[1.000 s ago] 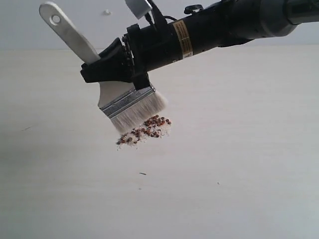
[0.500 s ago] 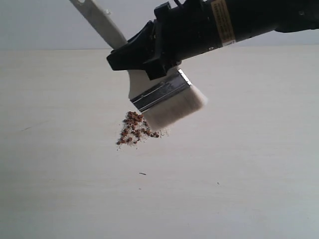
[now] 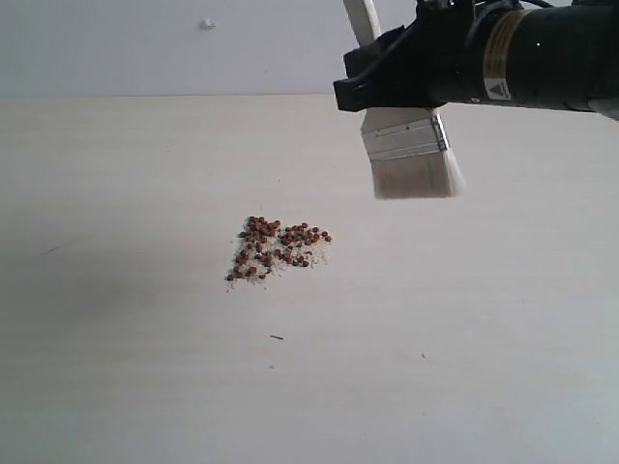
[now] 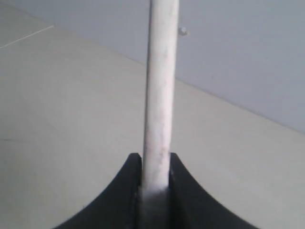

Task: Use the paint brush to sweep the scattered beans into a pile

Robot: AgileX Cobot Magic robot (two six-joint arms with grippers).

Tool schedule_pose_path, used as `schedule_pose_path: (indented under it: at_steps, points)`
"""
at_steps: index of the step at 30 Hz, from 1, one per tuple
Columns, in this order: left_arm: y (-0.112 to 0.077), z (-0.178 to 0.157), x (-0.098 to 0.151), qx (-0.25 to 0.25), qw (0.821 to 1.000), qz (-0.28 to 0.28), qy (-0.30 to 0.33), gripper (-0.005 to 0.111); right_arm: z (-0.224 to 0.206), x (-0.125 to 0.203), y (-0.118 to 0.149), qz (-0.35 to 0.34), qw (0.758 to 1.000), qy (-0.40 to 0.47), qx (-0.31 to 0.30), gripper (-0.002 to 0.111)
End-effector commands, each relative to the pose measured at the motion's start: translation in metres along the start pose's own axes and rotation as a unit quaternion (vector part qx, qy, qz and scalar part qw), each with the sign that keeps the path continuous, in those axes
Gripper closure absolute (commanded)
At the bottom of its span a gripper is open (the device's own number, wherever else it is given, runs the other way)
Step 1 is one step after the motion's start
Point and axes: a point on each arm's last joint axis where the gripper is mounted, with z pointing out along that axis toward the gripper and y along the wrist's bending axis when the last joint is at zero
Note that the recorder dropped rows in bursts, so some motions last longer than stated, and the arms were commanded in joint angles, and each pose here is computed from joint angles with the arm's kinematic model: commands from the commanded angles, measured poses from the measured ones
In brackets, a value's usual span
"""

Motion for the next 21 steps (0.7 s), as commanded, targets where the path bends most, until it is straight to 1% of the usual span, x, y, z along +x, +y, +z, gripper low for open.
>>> schedule_pose_path:
  at_steps: [1, 4, 8, 10, 13, 15, 17, 21]
  points:
    - [0.000, 0.000, 0.001, 0.000, 1.000, -0.004, 0.000, 0.107, 0.007, -0.004, -0.008, 0.023, 0.997, -0.057, 0.036, 0.108]
    - [0.000, 0.000, 0.001, 0.000, 1.000, -0.004, 0.000, 0.107, 0.007, -0.010, -0.019, 0.033, 0.990, -0.100, 0.097, 0.108]
    - [0.000, 0.000, 0.001, 0.000, 1.000, -0.004, 0.000, 0.107, 0.009, -0.006, -0.034, 0.001, 0.977, -0.116, 0.181, 0.108]
    - [0.000, 0.000, 0.001, 0.000, 1.000, -0.004, 0.000, 0.107, 0.011, 0.003, -0.040, -0.016, 0.970, -0.118, 0.211, 0.108]
    - [0.000, 0.000, 0.001, 0.000, 1.000, -0.004, 0.000, 0.107, 0.019, 0.023, -0.044, -0.015, 0.963, -0.126, 0.237, 0.108]
    - [0.000, 0.000, 0.001, 0.000, 1.000, -0.004, 0.000, 0.107, 0.025, 0.037, -0.041, -0.012, 0.958, -0.138, 0.252, 0.108]
    - [0.000, 0.000, 0.001, 0.000, 1.000, -0.004, 0.000, 0.107, 0.036, 0.047, -0.032, -0.031, 0.956, -0.151, 0.250, 0.108]
    - [0.000, 0.000, 0.001, 0.000, 1.000, -0.004, 0.000, 0.107, 0.059, 0.072, -0.010, -0.119, 0.951, -0.140, 0.250, 0.108]
